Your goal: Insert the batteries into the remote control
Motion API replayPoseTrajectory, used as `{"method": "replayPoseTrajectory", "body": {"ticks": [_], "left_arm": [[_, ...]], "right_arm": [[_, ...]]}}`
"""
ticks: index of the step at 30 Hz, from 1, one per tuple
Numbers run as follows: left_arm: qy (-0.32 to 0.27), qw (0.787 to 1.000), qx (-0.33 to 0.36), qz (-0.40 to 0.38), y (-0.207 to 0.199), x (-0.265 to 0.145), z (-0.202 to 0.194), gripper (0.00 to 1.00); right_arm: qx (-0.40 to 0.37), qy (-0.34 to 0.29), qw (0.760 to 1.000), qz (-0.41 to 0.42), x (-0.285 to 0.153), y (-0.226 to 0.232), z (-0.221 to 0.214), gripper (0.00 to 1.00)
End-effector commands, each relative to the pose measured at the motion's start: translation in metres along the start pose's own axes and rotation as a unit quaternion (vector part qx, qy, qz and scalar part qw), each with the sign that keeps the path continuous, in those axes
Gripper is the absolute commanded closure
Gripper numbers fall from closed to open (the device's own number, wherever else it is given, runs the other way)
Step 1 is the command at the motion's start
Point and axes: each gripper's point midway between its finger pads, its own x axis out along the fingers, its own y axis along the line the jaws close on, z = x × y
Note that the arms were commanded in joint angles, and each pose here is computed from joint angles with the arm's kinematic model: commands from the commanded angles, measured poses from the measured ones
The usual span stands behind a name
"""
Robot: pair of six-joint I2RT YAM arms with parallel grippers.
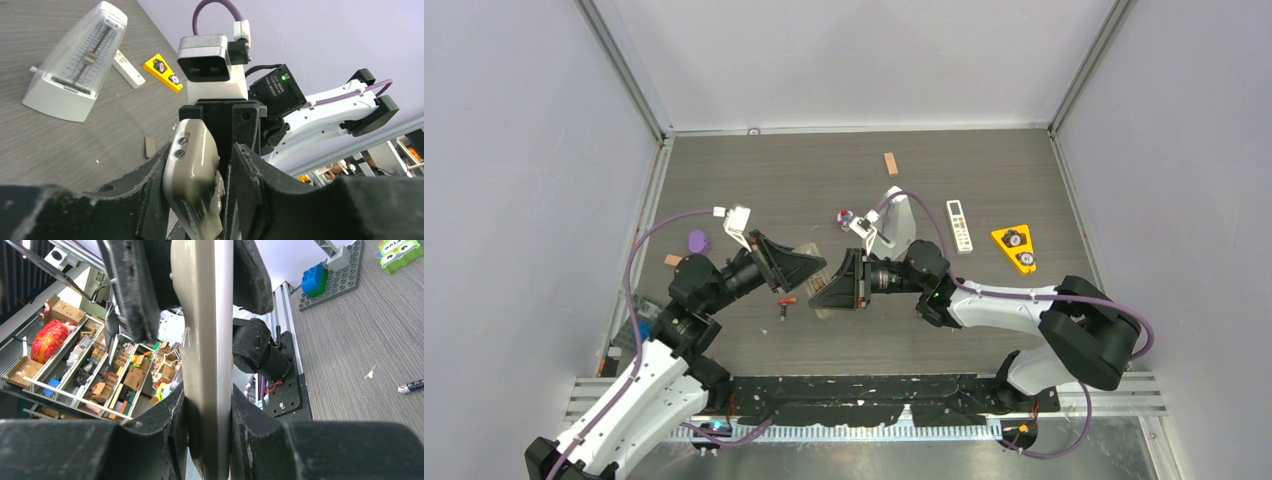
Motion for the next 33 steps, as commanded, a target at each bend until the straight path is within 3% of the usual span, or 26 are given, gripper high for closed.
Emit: {"method": "replayPoseTrajectory", "body": {"ticks": [1, 5, 6, 8, 9, 11, 12, 14, 19, 23, 24, 25, 26, 27, 28, 29, 30, 33], "left_arm": [[-0.034, 0.999, 0.027, -0.023, -0.013, 0.001, 0.017, 0.61], [-0.031, 0.999, 0.031, -0.015, -0.010, 0.001, 0.017, 0.96], [-0.033, 0.999, 0.035, -0.009, -0.009, 0.001, 0.019, 1.00], [-0.035, 0.998, 0.052, 0.010, -0.005, -0.002, 0.022, 1.00], [-0.036, 0.997, 0.064, 0.026, -0.003, -0.004, 0.024, 1.00], [-0.038, 0.992, 0.091, 0.075, 0.007, -0.012, 0.031, 1.00], [-0.041, 0.988, 0.109, 0.105, 0.012, -0.018, 0.038, 1.00], [-0.055, 0.974, 0.140, 0.170, 0.022, -0.034, 0.053, 1.00], [-0.108, 0.915, 0.207, 0.329, 0.048, -0.088, 0.092, 1.00], [-0.138, 0.885, 0.229, 0.381, 0.047, -0.120, 0.109, 1.00], [-0.147, 0.879, 0.231, 0.391, 0.046, -0.127, 0.113, 1.00], [-0.160, 0.871, 0.232, 0.402, 0.045, -0.134, 0.118, 1.00], [-0.172, 0.864, 0.233, 0.413, 0.044, -0.142, 0.122, 1.00], [-0.182, 0.857, 0.234, 0.422, 0.042, -0.149, 0.126, 1.00], [-0.193, 0.849, 0.234, 0.432, 0.042, -0.157, 0.130, 1.00], [-0.204, 0.842, 0.233, 0.441, 0.039, -0.164, 0.134, 1.00], [-0.213, 0.837, 0.233, 0.447, 0.037, -0.171, 0.137, 1.00], [-0.224, 0.833, 0.232, 0.450, 0.032, -0.182, 0.139, 1.00]], "right_arm": [[-0.026, -0.032, 0.998, 0.037, 0.007, 0.023, 0.025, 0.94], [-0.020, -0.032, 0.999, 0.030, 0.009, 0.018, 0.025, 0.93], [-0.020, -0.033, 0.999, 0.028, 0.009, 0.018, 0.025, 0.92], [-0.023, -0.035, 0.999, 0.015, 0.008, 0.013, 0.025, 0.75], [-0.022, -0.040, 0.999, -0.001, 0.007, 0.008, 0.027, 0.59], [-0.025, -0.046, 0.997, -0.050, 0.004, -0.008, 0.028, 0.38], [-0.045, -0.048, 0.996, -0.068, 0.003, -0.014, 0.030, 0.30], [-0.040, -0.037, 0.989, -0.138, -0.004, -0.037, 0.026, 0.24], [-0.073, -0.040, 0.959, -0.270, -0.010, -0.071, 0.037, 0.21], [-0.085, -0.017, 0.917, -0.389, -0.002, -0.102, 0.029, 0.29], [-0.070, 0.005, 0.890, -0.451, -0.011, -0.129, 0.014, 0.33], [-0.074, 0.004, 0.888, -0.454, 0.003, -0.122, 0.018, 0.34], [-0.060, 0.025, 0.861, -0.504, -0.004, -0.144, 0.002, 0.36], [-0.063, 0.022, 0.864, -0.500, 0.015, -0.134, 0.008, 0.37], [-0.052, 0.043, 0.840, -0.538, 0.009, -0.153, -0.008, 0.39], [-0.049, 0.035, 0.844, -0.534, 0.026, -0.144, -0.005, 0.40], [-0.051, 0.057, 0.824, -0.561, 0.024, -0.157, -0.022, 0.42], [-0.029, 0.052, 0.812, -0.581, 0.043, -0.159, -0.029, 0.45]]}}
